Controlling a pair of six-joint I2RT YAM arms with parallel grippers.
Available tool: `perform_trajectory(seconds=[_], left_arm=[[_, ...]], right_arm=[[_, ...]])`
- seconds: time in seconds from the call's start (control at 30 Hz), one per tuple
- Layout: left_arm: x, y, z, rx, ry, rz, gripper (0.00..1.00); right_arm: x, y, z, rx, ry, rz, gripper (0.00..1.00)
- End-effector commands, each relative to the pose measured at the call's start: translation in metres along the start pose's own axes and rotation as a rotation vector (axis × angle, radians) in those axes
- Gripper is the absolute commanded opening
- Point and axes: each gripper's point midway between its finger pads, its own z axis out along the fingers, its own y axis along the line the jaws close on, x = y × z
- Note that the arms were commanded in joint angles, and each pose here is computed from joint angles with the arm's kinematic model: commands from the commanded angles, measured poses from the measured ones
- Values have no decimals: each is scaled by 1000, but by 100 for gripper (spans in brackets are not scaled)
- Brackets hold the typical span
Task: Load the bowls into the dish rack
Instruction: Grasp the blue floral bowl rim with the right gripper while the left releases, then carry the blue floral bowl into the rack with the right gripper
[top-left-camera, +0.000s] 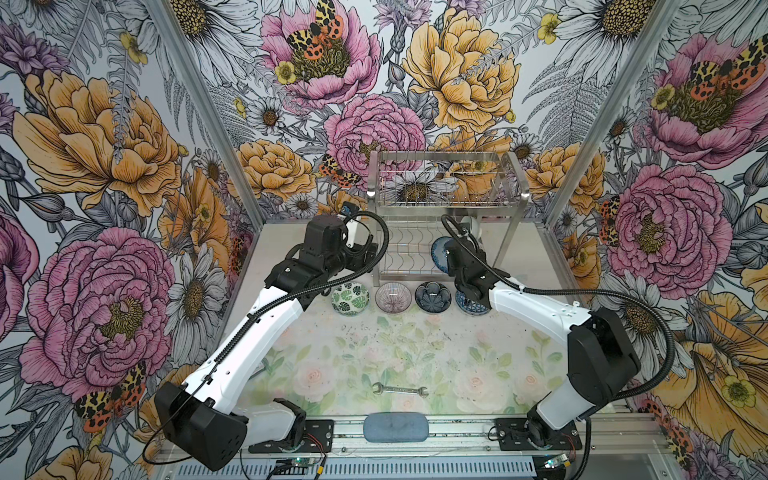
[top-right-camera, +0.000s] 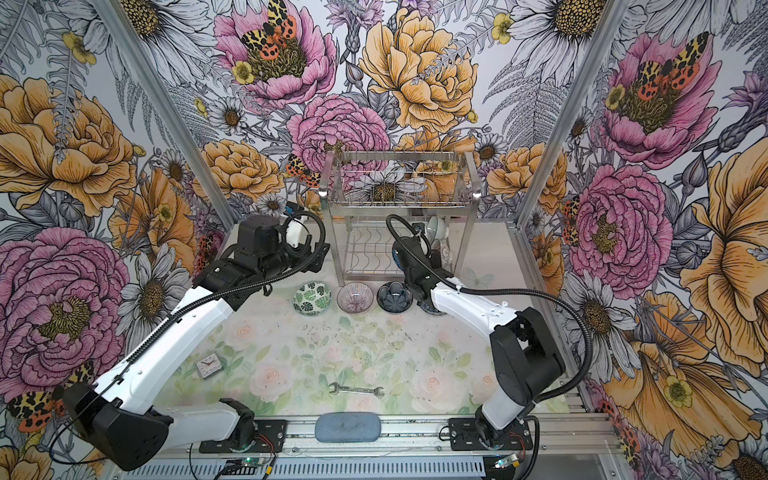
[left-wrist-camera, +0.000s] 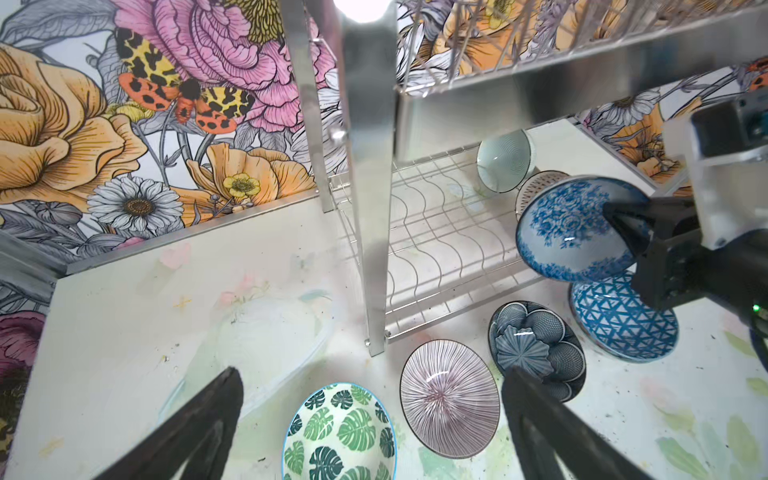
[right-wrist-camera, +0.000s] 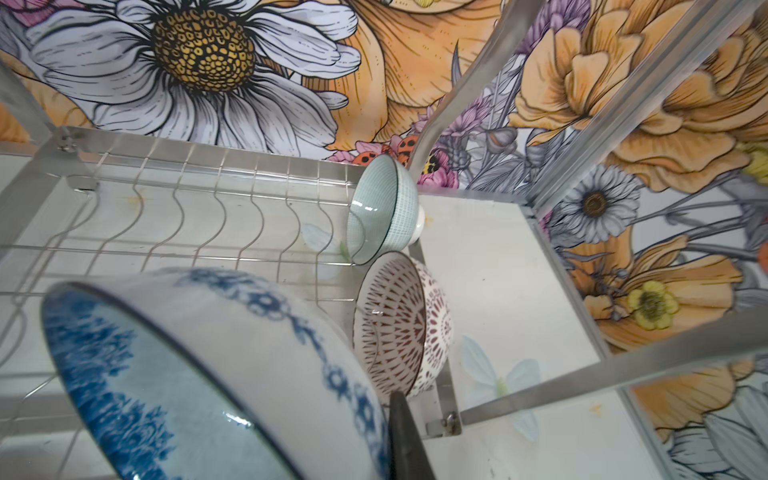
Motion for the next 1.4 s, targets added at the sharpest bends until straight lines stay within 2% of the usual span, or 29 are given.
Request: perform_trajectory(seconds=[0.0,0.23,0.57,1.0,1.37], left_arm=[[17,0,2,44,30,-13,99],[15,12,-6,48,11,-50,99],[13,15,-12,55,-4,-74,99],[12,18,-14,53,-10,-81,99],[13,19,-13,54,-6,-85,99]], right_arm=[[-41,-14,1,181,-116,-37,0],[-49,3,33,349,-137,-188,0],[-73,28,74,465,-165,-326,0],[-64,20,125,579,-112,-382,0],[-57,15,160,601,-84,-413,0]])
